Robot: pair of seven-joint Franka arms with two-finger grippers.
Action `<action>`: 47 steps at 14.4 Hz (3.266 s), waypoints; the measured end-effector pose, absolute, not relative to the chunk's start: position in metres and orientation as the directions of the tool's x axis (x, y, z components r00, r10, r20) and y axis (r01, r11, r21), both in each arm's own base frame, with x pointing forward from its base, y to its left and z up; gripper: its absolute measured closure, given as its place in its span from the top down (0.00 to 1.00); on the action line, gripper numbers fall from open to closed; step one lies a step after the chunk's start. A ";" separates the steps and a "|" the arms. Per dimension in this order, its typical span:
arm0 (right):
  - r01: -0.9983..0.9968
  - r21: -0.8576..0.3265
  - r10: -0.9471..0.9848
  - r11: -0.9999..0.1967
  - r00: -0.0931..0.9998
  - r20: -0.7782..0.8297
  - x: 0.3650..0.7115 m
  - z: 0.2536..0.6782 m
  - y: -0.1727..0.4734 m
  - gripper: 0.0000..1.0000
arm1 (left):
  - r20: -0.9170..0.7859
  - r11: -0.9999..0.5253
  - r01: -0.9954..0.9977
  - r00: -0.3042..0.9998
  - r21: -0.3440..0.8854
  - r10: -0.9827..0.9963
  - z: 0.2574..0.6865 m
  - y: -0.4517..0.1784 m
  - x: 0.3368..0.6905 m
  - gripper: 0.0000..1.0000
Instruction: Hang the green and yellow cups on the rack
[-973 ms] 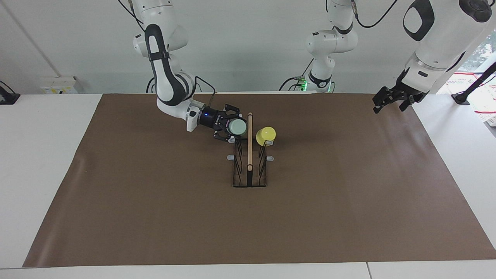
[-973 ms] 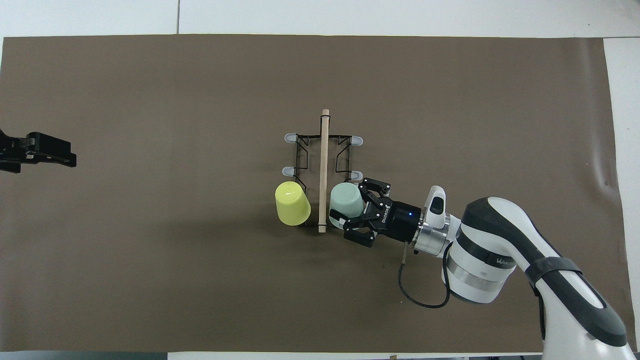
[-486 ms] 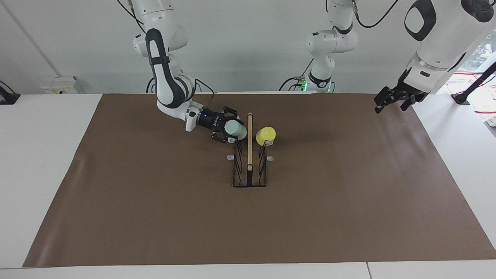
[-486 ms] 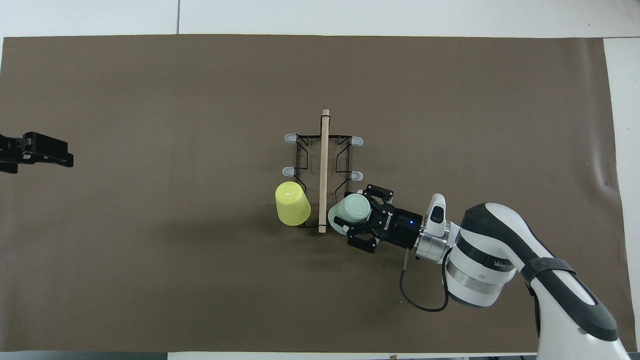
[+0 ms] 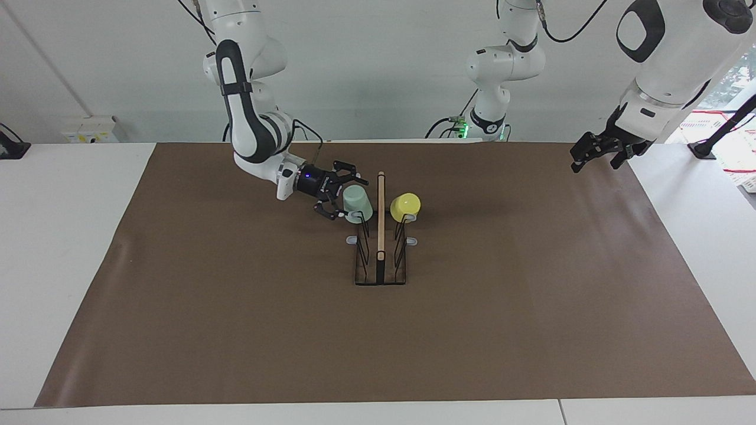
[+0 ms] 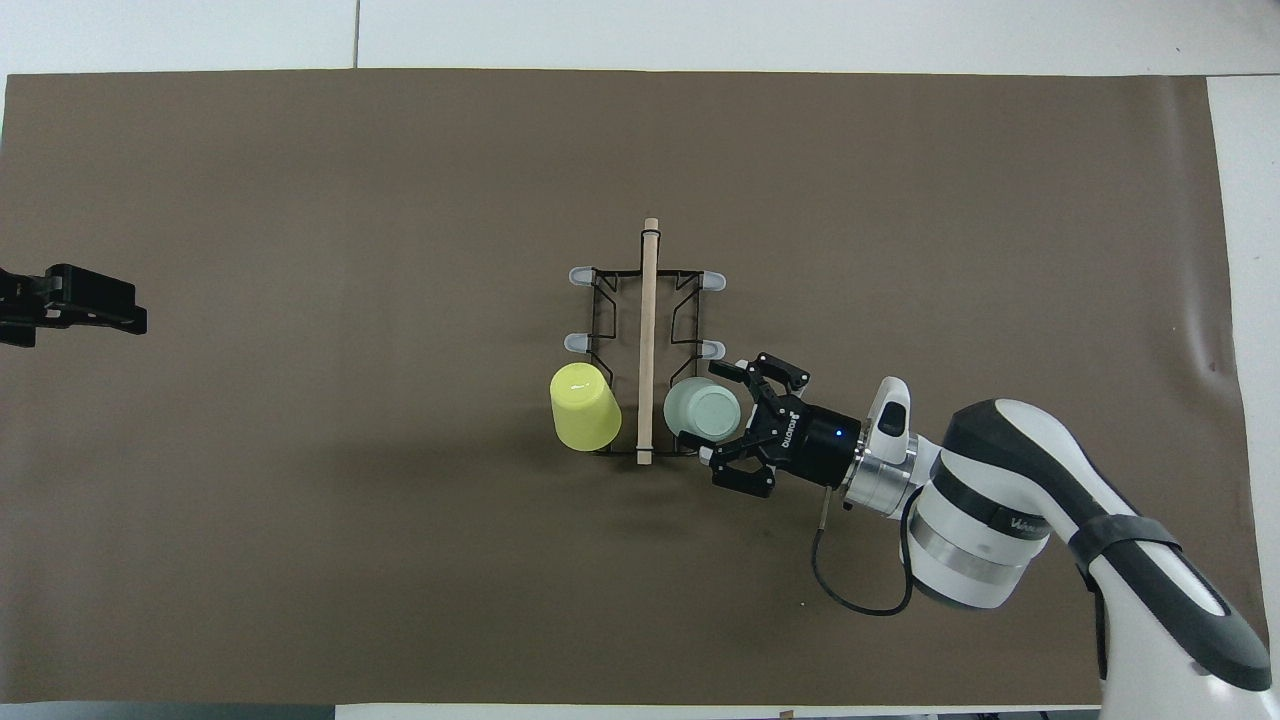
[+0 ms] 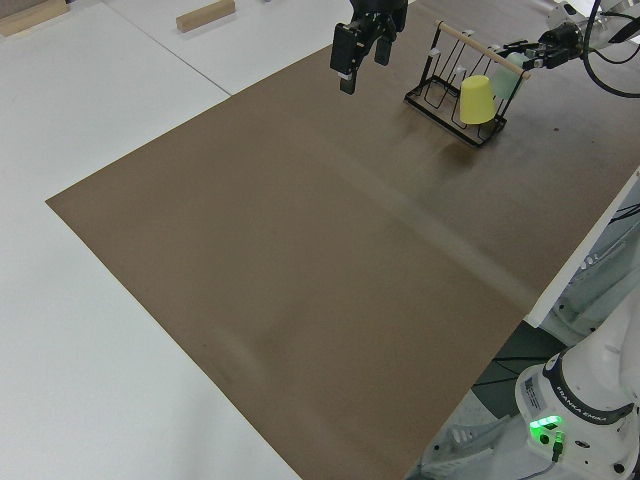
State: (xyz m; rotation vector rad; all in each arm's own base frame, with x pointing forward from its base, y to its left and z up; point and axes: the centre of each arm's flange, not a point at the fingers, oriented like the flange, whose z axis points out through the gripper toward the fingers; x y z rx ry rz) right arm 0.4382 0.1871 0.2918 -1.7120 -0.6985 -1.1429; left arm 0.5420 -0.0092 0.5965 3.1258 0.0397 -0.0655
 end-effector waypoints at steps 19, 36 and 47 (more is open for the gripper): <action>0.680 -0.315 0.613 -0.663 0.734 0.294 0.543 0.547 -0.064 1.00 | -0.042 -1.000 0.026 0.999 0.014 0.025 0.596 -0.009 0.542 1.00; 0.091 -0.034 0.095 -0.995 0.979 -0.182 0.522 0.608 -0.028 1.00 | -0.042 -1.000 0.026 0.999 0.014 0.025 0.597 -0.009 0.542 1.00; 0.022 -0.018 0.025 -1.000 0.985 -0.169 0.538 0.614 -0.044 1.00 | -0.042 -1.000 0.026 0.999 0.014 0.025 0.597 -0.009 0.542 1.00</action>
